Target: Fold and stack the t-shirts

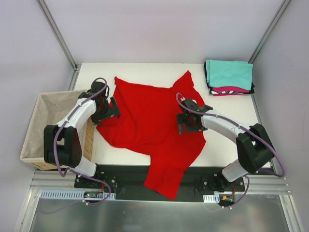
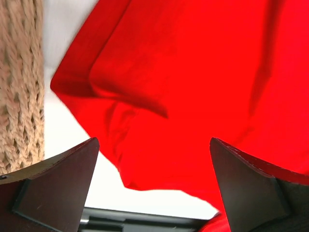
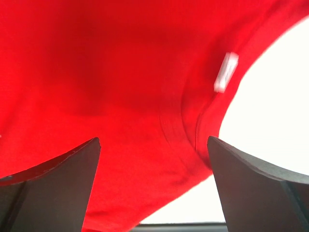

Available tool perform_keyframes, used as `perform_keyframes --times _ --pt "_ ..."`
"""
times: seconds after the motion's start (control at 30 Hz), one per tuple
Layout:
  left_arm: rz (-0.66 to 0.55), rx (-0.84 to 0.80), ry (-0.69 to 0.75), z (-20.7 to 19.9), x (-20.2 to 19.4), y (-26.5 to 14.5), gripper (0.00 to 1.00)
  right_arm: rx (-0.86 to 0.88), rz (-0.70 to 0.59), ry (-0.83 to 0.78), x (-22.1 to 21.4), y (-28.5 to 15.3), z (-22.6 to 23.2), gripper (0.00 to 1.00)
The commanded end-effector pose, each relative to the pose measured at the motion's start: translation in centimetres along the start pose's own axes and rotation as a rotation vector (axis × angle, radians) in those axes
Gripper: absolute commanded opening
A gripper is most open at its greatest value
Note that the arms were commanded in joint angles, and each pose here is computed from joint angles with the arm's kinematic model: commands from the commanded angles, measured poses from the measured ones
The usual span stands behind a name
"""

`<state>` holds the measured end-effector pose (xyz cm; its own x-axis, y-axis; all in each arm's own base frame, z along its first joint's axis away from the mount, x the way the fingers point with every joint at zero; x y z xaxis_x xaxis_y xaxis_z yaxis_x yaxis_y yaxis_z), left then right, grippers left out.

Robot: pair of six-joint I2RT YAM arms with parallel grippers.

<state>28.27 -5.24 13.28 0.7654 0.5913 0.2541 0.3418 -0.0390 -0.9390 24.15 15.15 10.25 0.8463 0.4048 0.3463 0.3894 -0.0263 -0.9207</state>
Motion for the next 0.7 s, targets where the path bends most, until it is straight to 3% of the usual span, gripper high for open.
perform_keyframes --times 0.0,0.33,0.67 --pt "0.092 0.013 0.078 1.4 -2.0 -0.2 0.99 0.008 -0.069 0.075 -0.5 -1.2 0.4 0.97" --pt "0.107 -0.032 0.135 -0.8 -2.6 -0.5 0.99 -0.016 -0.073 0.035 0.0 -1.2 1.1 0.97" --pt "0.186 0.166 0.237 -0.2 -3.3 2.1 0.97 -0.042 -0.022 0.005 -0.3 -0.2 1.0 0.97"
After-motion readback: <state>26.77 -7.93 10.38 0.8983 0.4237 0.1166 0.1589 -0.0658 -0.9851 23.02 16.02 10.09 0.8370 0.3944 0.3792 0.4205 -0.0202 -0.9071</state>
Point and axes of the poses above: each gripper's point midway between its finger pads, its own y axis out along the fingers, its own z axis along the line the jaws close on, x = y × z, the point moved 5 cm from there along -y, back along the fingers, and after that the axes turned 12 degrees about -y, right-handed, at the moved point
